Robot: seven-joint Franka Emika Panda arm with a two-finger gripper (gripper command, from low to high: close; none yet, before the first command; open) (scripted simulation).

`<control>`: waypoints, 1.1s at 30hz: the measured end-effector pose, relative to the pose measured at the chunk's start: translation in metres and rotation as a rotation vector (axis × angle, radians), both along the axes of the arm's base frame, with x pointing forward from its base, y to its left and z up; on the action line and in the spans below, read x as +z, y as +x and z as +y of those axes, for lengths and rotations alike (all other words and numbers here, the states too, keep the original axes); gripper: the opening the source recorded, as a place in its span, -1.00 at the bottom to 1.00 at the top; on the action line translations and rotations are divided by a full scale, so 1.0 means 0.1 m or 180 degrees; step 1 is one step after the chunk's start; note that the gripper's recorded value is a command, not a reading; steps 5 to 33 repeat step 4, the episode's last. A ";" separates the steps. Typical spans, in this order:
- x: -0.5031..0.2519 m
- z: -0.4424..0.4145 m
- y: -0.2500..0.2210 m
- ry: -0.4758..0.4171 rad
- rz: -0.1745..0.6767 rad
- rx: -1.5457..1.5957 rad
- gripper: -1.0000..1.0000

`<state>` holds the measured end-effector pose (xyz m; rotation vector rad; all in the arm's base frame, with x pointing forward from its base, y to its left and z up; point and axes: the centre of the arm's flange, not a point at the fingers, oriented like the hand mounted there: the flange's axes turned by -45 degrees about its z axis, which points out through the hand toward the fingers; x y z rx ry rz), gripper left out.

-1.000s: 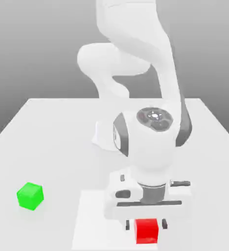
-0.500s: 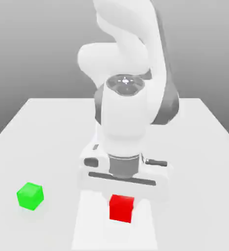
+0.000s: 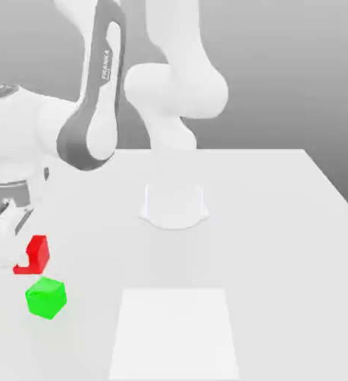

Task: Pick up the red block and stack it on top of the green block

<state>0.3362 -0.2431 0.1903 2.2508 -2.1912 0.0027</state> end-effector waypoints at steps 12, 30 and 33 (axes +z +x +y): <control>-0.07 0.01 0.00 0.0000 0.0001 0.0002 1.00; -0.07 0.01 0.00 0.0000 0.0001 0.0002 1.00; -0.07 0.01 0.00 0.0000 0.0001 0.0002 1.00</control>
